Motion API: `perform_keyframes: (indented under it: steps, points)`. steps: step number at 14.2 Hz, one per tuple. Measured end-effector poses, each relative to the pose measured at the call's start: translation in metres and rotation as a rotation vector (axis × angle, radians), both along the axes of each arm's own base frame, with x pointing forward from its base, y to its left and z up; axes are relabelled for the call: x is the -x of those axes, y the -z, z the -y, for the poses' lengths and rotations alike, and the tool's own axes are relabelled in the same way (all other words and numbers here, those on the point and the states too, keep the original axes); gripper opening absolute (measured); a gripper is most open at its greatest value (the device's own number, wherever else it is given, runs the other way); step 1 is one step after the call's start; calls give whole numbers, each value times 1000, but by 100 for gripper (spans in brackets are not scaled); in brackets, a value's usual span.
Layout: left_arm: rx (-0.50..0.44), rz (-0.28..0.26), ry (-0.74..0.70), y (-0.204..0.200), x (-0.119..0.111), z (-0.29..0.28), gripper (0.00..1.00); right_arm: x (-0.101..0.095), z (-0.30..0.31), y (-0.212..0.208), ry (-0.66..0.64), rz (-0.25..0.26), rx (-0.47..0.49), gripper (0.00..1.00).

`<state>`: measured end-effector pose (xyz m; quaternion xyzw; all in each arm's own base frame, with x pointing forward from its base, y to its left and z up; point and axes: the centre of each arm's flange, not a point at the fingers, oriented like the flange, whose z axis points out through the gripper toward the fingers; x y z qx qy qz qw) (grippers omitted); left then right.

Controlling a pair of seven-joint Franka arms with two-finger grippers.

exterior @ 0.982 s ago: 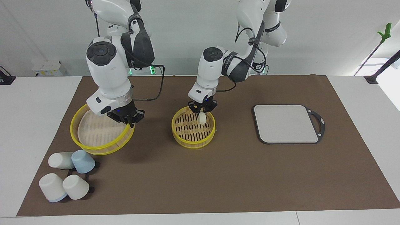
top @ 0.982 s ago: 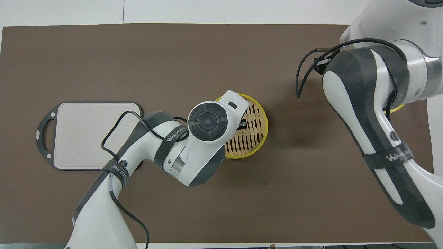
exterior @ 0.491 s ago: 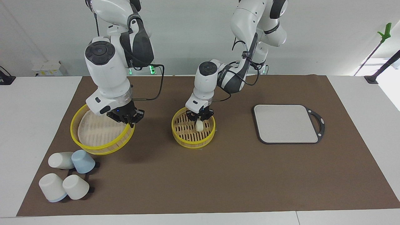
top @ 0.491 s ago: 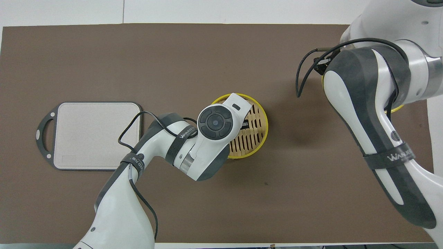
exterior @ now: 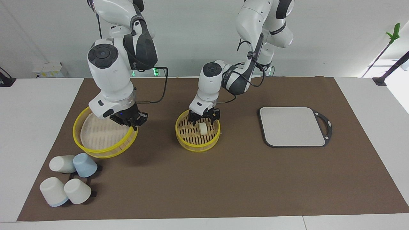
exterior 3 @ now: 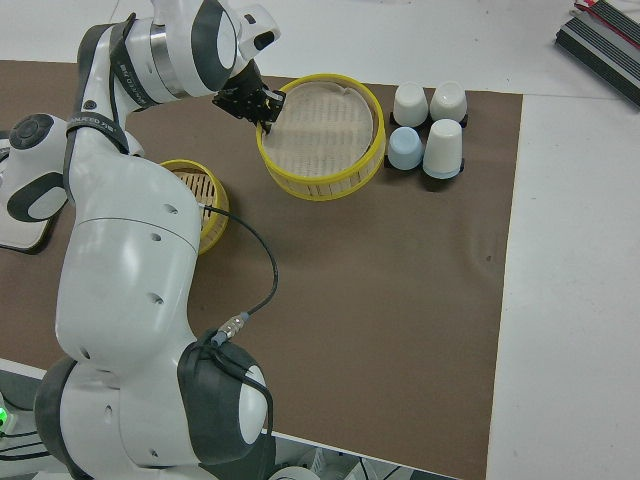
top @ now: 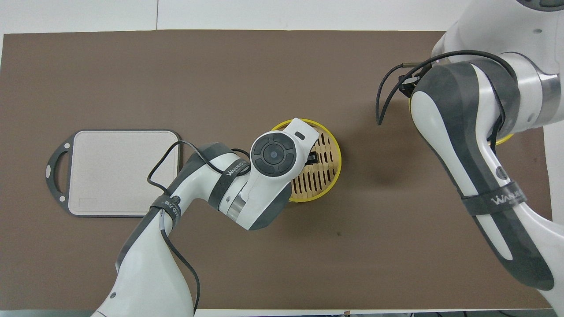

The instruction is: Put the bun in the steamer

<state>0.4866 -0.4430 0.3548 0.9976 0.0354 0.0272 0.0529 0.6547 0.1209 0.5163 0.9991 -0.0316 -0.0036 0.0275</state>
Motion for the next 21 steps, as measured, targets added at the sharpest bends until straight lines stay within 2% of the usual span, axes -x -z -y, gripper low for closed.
perform_keyframes:
  steps: [4,6,7,9,11,13,17,21]
  points:
    - [-25,-41,-101,-84,-28,-77,100,-1,-8,3,0,26,-38,8]
    - [-40,-73,-157,-125,-34,-130,100,3,-38,8,32,56,-53,8]
    - [-46,-88,-173,-141,-37,-156,100,10,-67,11,54,65,-61,8]
    - [-52,-102,-159,-161,-46,-208,100,35,-146,19,82,77,-76,8]
    - [-51,-107,-133,-175,-58,-267,100,65,-219,34,90,70,-80,8]
    - [-49,-106,-93,-187,-63,-318,100,85,-276,61,118,63,-73,8]
    - [-49,-102,11,-218,-62,-390,100,89,-329,111,103,77,-72,8]
    - [-97,-113,91,-243,-59,-415,100,87,-331,112,98,87,-67,8]
